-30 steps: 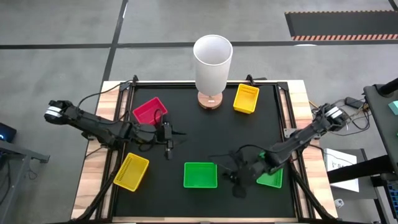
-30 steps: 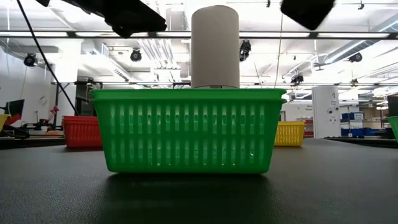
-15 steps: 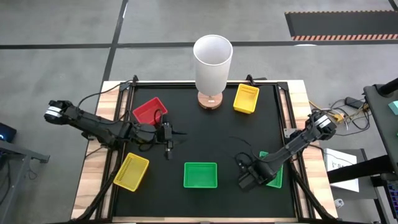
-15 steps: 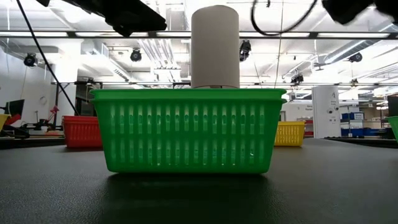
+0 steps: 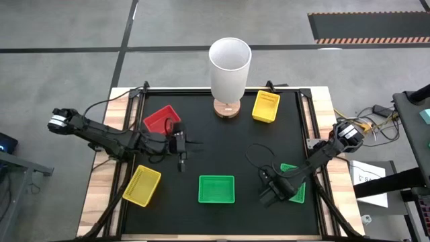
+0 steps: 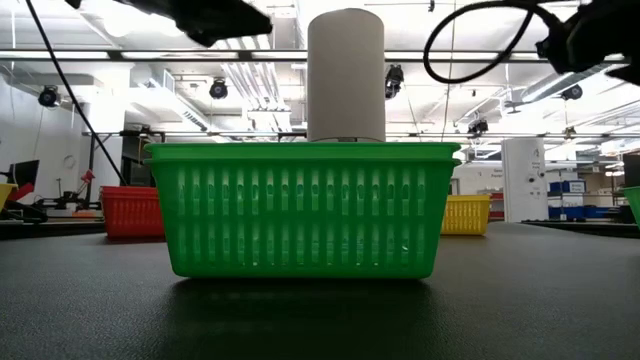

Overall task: Stack baskets by color
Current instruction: Stack the right green bin on the stacked green bins

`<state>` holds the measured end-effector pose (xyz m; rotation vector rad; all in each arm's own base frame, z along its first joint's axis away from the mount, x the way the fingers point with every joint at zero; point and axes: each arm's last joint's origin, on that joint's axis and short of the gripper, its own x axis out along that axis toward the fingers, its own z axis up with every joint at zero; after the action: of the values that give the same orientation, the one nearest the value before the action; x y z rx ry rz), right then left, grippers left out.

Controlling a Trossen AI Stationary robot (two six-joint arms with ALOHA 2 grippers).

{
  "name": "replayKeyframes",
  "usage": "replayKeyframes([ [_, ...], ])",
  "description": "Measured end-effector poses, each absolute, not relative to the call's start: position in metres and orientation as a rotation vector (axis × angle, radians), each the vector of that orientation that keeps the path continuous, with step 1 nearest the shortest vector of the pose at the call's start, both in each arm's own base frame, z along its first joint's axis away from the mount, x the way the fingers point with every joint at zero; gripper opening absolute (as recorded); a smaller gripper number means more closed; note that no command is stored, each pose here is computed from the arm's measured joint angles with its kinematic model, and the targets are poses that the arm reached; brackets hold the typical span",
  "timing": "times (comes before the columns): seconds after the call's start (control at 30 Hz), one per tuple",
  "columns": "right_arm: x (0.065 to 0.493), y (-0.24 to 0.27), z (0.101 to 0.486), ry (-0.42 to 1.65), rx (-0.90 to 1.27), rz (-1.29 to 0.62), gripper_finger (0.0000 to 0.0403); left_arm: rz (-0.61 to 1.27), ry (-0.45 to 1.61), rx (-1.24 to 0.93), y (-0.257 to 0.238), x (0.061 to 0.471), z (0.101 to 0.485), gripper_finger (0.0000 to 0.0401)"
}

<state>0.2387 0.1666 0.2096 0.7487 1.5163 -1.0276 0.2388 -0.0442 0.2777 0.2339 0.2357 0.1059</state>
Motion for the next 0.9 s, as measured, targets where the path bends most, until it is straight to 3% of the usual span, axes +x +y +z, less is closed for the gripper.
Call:
replayKeyframes([
  [0.43, 0.233, 0.16, 0.19, 1.388, 0.815, -1.189, 0.0171, 0.103, 0.265, 0.206, -0.045, 0.236, 0.276, 0.01],
  [0.6, 0.23, 0.158, 0.179, 1.368, 0.823, -1.205, 0.0128, 0.085, 0.267, 0.209, -0.049, 0.235, 0.276, 0.01],
  [0.9, 0.229, 0.157, 0.167, 1.351, 0.851, -1.178, 0.0016, 0.043, 0.236, 0.222, -0.058, 0.228, 0.282, 0.01],
])
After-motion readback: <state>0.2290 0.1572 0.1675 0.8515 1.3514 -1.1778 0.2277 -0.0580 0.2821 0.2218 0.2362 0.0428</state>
